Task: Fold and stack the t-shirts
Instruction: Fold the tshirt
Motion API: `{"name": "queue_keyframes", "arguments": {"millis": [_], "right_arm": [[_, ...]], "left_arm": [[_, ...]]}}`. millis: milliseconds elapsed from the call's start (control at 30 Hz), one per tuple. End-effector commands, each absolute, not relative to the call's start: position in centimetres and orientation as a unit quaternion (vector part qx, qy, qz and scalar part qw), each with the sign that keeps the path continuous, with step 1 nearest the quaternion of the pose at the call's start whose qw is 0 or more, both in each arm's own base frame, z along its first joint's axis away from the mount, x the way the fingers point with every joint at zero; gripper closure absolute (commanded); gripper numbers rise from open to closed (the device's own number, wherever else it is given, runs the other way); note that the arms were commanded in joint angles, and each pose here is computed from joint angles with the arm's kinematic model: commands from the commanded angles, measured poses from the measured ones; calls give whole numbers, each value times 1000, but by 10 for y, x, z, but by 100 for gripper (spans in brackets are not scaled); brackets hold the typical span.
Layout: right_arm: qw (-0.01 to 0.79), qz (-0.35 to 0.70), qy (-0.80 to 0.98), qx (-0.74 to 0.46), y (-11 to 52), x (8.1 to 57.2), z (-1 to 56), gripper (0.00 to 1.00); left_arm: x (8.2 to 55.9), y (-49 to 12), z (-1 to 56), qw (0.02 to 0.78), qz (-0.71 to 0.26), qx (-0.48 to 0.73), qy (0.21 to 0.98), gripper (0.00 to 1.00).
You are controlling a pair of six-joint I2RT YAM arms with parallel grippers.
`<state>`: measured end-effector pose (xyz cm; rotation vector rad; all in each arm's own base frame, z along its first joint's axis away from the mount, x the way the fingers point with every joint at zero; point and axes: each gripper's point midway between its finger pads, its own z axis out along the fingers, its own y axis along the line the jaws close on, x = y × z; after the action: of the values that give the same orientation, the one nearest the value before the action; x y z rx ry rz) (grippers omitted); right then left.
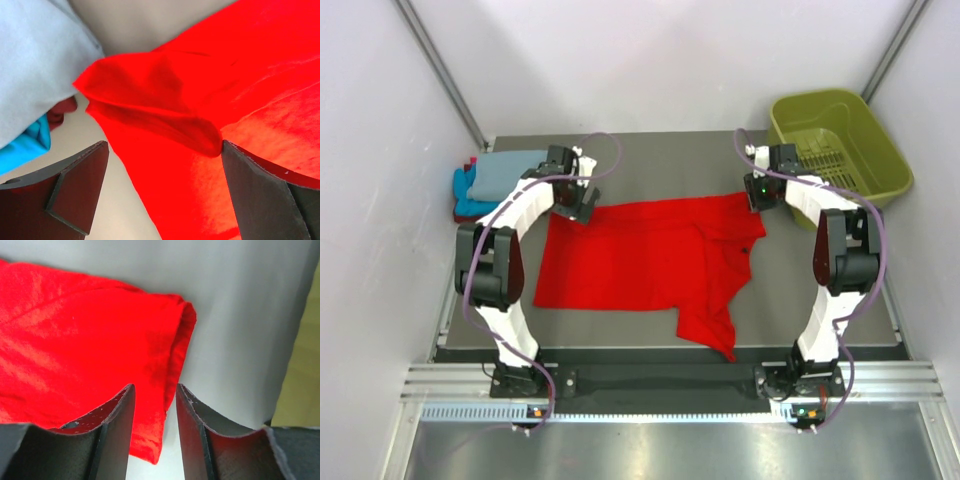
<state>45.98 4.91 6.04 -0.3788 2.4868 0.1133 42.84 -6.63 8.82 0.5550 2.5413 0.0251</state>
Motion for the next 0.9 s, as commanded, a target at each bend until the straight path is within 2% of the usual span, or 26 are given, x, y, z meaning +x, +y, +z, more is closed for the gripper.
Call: {"name": "queue_keyframes", "arguments": {"millis": [0,333,500,600,733,867], "right_arm": [[321,46,936,-138,48,464,65,60],[314,51,938,-134,49,464,57,60],[317,50,938,-134,49,466,59,59],[322,47,936,-132,48,466,64,59],[324,43,937,-125,45,463,63,57],[322,31,939,-119,41,463,57,57]], "left_arm": [[423,-53,105,264,33,182,947,1],[386,-14,100,248,87,149,953,1],[385,18,97,244,118,123,955,1],[394,34,118,267,126,94,951,1],[413,21,151,323,90,91,938,1],[424,-7,146,325,50,103,939,1]]}}
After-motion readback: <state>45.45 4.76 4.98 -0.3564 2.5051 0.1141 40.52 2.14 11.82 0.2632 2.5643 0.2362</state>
